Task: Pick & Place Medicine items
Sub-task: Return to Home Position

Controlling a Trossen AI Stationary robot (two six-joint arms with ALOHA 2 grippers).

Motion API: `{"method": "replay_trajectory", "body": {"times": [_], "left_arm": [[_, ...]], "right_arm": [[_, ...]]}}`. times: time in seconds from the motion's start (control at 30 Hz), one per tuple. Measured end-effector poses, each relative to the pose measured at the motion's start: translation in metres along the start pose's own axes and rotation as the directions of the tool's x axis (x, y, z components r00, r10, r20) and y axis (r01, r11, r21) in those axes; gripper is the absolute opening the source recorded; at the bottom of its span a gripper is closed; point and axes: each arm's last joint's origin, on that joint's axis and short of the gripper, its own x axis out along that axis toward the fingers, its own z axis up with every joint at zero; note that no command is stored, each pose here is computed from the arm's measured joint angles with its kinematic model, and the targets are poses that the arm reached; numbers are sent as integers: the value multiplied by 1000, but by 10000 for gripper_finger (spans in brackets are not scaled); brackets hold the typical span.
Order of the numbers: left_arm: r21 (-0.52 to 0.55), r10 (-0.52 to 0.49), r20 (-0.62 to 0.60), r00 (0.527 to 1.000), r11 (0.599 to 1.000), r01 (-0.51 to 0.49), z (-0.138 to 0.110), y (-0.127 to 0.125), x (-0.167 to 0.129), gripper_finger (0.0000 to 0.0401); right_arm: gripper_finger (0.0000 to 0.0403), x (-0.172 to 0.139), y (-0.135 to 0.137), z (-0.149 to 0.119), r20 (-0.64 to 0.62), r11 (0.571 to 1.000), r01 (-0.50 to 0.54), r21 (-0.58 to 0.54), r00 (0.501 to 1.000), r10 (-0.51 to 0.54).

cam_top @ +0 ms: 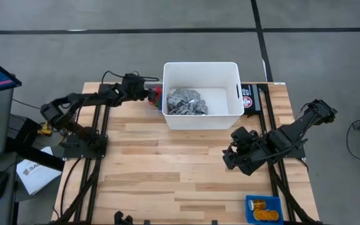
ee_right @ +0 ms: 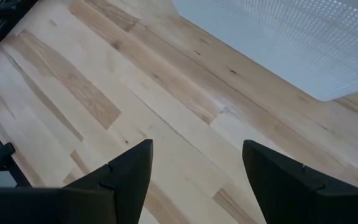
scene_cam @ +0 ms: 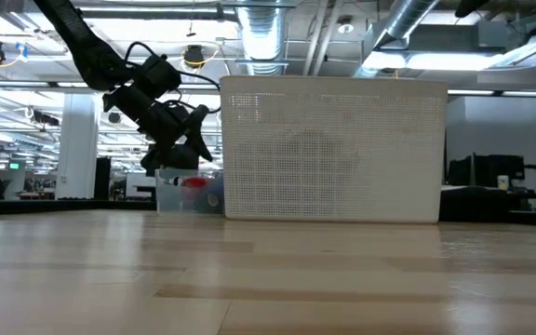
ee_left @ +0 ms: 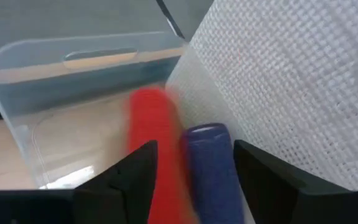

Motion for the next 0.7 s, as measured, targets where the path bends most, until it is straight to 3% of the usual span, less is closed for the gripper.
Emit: {"method": "replay_trajectory", "body": {"times": [0.23, 0.4, 0.5, 0.6, 0.7], "left_arm": [[-13, 9, 13, 1000, 1000, -9, 5, 6, -2, 224], [87, -184, -7, 983, 979, 184, 12, -9, -20, 223], [196, -349, -71, 934, 914, 356, 8, -30, -38, 215], [324, -382, -188, 905, 845, 425, -11, -46, -60, 208], [446, -394, -304, 868, 746, 494, -37, -56, -88, 201]], "right_arm": [[245, 0, -1, 0, -1, 1000, 10, -6, 1000, -10], [245, 0, -1, 0, -2, 1000, 9, -21, 1000, -9], [245, -1, -1, -2, 2, 999, 10, -44, 1000, -9], [245, -3, -2, -5, 7, 998, 14, -62, 1000, -14], [245, -5, -2, -9, 7, 997, 19, -70, 1000, -19]]}}
